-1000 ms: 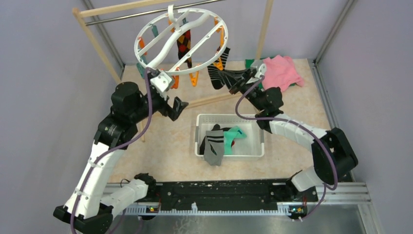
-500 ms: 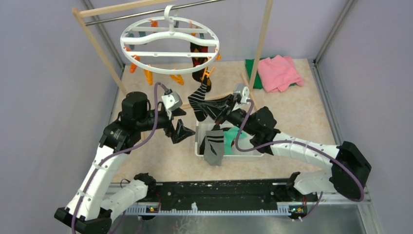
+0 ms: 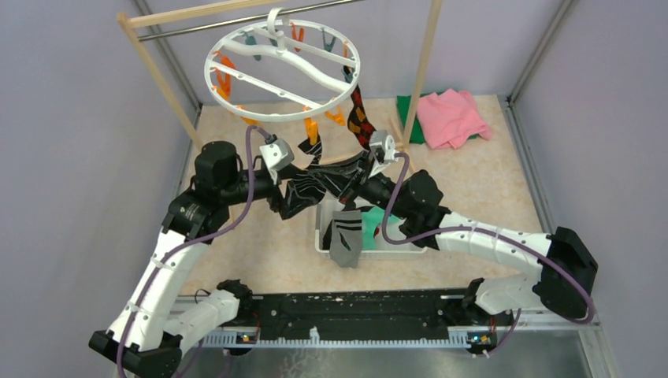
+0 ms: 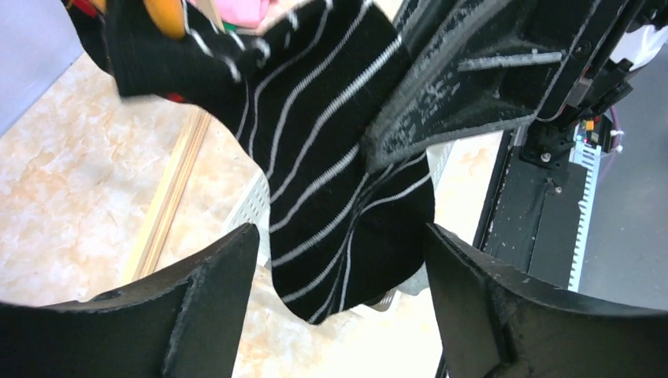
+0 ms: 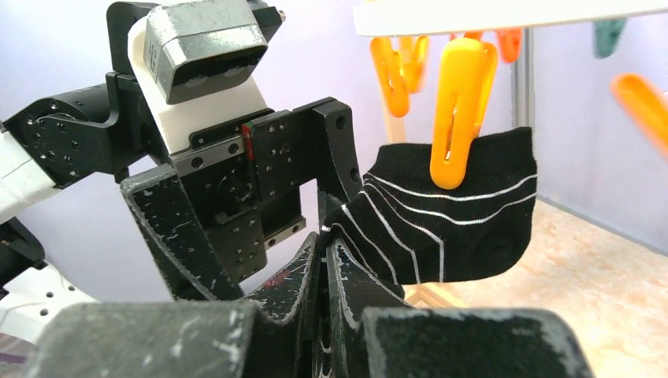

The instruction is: Remove the socks clipped to the hanger

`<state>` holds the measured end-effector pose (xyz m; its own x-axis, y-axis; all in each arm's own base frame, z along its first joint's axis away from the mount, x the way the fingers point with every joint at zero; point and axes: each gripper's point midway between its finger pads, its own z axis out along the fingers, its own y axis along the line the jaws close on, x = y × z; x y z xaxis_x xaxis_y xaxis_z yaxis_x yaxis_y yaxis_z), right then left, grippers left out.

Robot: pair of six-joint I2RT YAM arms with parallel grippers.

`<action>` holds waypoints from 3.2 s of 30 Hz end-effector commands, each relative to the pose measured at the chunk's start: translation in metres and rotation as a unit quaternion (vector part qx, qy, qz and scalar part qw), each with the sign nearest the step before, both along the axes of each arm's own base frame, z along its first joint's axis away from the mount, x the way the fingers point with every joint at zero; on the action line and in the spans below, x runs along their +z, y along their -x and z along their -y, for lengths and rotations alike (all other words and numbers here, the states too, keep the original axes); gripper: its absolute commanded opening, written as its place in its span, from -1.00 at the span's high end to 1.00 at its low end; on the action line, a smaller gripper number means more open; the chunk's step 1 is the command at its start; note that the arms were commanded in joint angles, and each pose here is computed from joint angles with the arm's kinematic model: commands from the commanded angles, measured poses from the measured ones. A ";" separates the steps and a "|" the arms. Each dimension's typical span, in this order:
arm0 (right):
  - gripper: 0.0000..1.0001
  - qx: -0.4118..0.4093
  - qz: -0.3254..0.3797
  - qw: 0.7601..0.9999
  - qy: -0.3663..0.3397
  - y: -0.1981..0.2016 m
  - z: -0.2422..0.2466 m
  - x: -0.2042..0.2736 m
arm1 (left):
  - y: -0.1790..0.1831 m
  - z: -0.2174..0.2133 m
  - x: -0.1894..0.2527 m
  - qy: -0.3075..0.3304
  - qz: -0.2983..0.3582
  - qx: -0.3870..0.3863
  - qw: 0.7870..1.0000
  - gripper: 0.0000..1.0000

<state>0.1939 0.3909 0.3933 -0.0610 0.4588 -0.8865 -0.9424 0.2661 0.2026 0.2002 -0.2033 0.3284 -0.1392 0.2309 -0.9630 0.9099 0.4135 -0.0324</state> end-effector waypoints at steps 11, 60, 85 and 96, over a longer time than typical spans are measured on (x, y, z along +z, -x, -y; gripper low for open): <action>0.65 0.038 -0.014 0.999 -0.014 0.014 -0.004 0.022 | -0.009 0.006 0.031 0.026 0.063 -0.012 0.998 0.69; -0.43 0.251 -0.029 0.957 -0.142 -0.045 -0.014 0.083 | 0.039 0.014 0.027 0.070 -0.035 -0.078 0.994 1.00; 0.97 0.229 -0.033 0.964 -0.132 -0.055 -0.020 0.088 | 0.030 0.015 -0.046 0.009 -0.052 -0.104 0.993 1.00; 0.98 0.212 -0.052 0.969 -0.117 -0.062 -0.023 0.075 | 0.020 0.056 -0.083 -0.051 -0.011 -0.184 0.982 0.97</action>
<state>0.2698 0.4258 0.4375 -0.4313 0.5164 -0.7398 -0.9010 -0.2044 0.3826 0.1705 -0.2413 0.2526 -0.2042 0.3317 -0.9210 0.9761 0.1410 -0.1656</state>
